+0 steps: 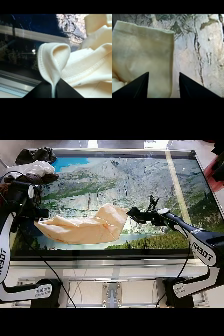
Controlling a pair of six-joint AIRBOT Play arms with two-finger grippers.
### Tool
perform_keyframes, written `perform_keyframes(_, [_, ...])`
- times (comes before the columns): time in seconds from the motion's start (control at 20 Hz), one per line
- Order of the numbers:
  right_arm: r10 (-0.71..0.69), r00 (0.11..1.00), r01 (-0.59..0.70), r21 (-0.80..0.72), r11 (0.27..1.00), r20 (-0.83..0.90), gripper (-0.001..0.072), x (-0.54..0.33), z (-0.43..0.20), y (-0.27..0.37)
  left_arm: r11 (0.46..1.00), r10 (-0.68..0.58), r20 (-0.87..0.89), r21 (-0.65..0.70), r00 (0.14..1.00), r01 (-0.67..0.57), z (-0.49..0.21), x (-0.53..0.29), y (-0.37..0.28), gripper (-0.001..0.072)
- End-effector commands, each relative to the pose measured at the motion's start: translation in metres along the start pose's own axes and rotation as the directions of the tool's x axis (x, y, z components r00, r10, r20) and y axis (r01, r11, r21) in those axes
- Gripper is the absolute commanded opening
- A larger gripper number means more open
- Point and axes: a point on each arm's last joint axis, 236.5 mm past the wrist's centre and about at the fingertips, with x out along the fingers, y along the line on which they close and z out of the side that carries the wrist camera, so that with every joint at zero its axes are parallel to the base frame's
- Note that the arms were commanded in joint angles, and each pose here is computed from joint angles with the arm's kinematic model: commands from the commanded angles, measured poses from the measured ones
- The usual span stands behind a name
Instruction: Fold the shirts.
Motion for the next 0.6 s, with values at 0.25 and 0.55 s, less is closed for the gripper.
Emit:
perform_keyframes(0.25, [0.064, 0.998, -0.064, 0.065, 0.996, 0.007, 0.0442, 0.026, 0.009, 0.003, 1.0, -0.002, 0.003, -0.001, 1.0, 0.002, 0.001, 0.0, 0.0, 0.0012])
perform_keyframes(0.55, [0.172, 0.985, -0.172, 0.007, 0.985, -0.006, 0.0044, 0.027, 0.028, 0.051, 1.0, -0.002, 0.003, 0.003, 1.0, 0.002, 0.001, 0.0, 0.0, 0.0012])
